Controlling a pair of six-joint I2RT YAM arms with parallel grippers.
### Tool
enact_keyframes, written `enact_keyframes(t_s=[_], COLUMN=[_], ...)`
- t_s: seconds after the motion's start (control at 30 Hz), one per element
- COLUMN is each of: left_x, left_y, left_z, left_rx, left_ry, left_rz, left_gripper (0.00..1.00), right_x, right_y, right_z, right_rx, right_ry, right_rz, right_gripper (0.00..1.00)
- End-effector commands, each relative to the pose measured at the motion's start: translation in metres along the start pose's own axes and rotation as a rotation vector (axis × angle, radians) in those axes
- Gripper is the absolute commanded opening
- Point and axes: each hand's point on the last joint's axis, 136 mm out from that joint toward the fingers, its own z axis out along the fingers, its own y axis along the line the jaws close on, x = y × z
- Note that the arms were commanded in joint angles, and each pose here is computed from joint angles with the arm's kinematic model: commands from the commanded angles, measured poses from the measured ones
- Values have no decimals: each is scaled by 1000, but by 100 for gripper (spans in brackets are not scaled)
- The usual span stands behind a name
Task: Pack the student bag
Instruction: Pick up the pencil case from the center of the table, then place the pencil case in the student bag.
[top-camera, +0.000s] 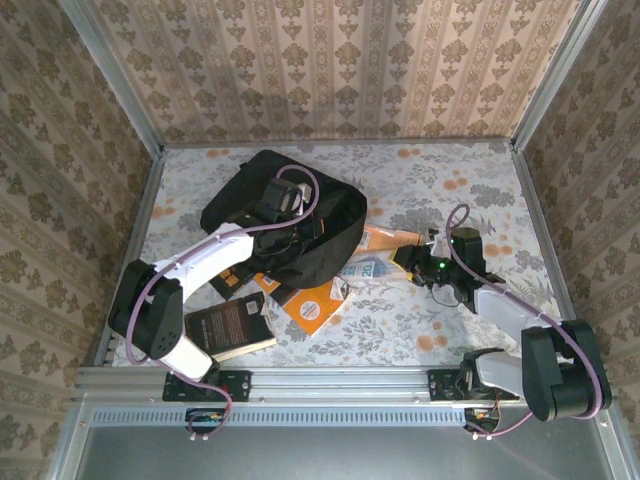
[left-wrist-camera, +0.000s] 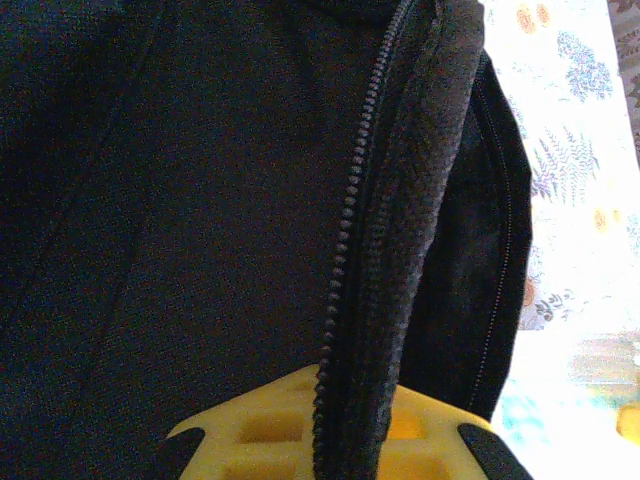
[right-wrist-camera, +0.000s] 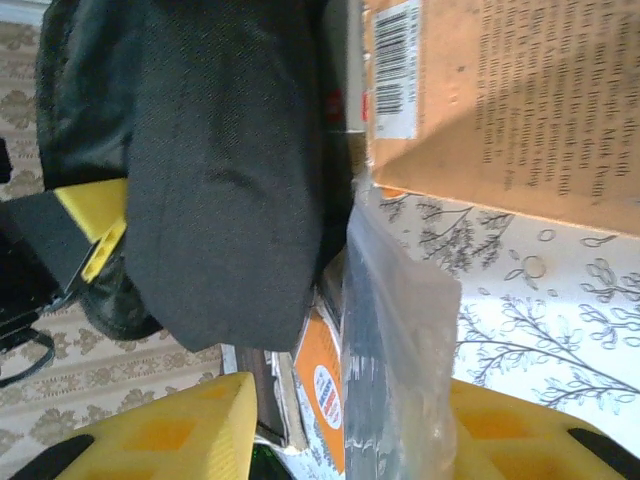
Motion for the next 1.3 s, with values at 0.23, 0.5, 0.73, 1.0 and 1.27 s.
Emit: enact_keyframes(t_s=[0.23,0.5,0.73,1.0,1.27], left_x=[-19,-71,-100,-114,-129], left_y=[-13,-18,-28,-18,-25], left_z=[-28,-93,-141,-154,-155], left_rx=[36,38,-4,-19,18], left_ry=[-43,-182,-267,-304,-343], left_rz=[47,84,192,193,182], left_gripper=[0,0,0,0,0], right_x=[-5,-8,-9,-16,-25], right_y=[-16,7,59,132,196], right_z=[-1,-45,-76,-112,-96], right_rx=[184,293,219,169,-26], right_ry=[-7,-90,-154,-191,-177], right_rz=[-82,-191,-248,-357,-310], right_gripper=[12,7,7,7,7])
